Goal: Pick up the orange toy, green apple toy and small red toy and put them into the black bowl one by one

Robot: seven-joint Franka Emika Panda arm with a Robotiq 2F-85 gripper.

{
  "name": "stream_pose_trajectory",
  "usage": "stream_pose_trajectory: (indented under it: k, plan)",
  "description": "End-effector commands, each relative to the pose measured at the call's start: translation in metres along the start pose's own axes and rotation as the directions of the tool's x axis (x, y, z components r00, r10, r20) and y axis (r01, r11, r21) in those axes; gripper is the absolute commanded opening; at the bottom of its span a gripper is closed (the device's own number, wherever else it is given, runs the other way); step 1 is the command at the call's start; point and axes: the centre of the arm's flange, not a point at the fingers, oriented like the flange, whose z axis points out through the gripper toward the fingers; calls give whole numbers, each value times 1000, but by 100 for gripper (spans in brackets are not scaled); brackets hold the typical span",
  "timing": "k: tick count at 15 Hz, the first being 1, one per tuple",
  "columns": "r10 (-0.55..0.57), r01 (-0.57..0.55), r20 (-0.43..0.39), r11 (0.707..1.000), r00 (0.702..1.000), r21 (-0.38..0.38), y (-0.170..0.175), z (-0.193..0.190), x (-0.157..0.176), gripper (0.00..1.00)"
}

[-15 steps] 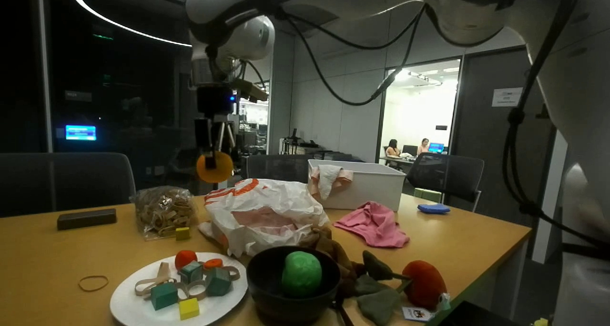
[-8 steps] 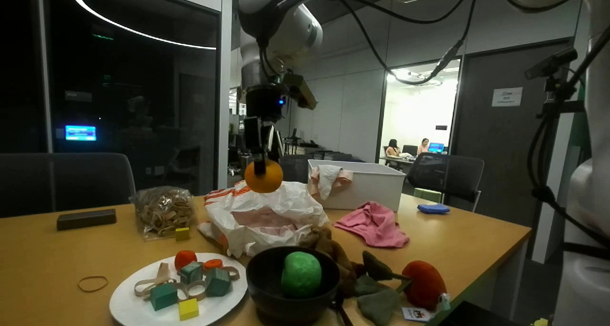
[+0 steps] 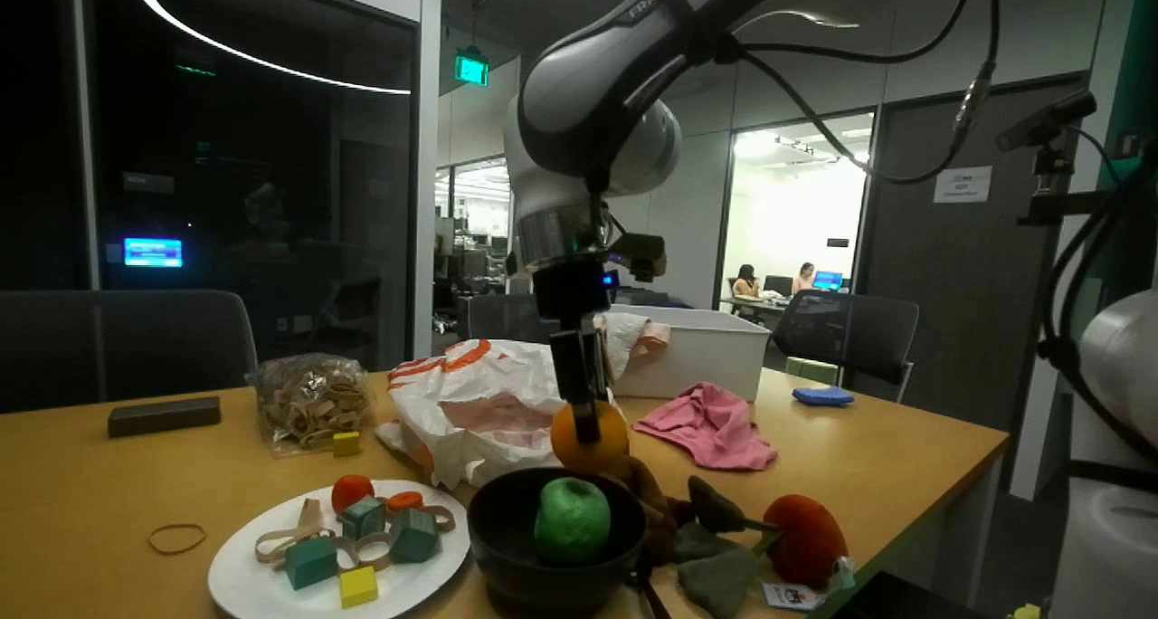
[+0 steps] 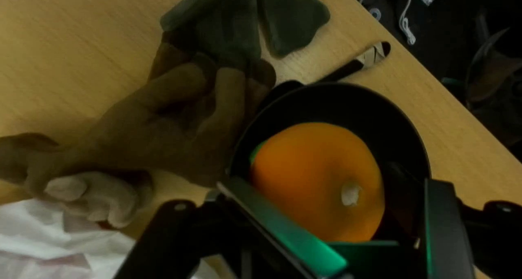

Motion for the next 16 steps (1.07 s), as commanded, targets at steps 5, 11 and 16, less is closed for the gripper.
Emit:
stream_pose_trajectory:
  k: [5, 11, 16]
  plan:
    - [-210, 202, -53, 971, 976, -131, -28, 20, -17, 55]
    - [-286, 270, -95, 950, 953, -156, -37, 13, -6, 55]
    - [-302, 289, -80, 947, 950, -137, -39, 21, -6, 55]
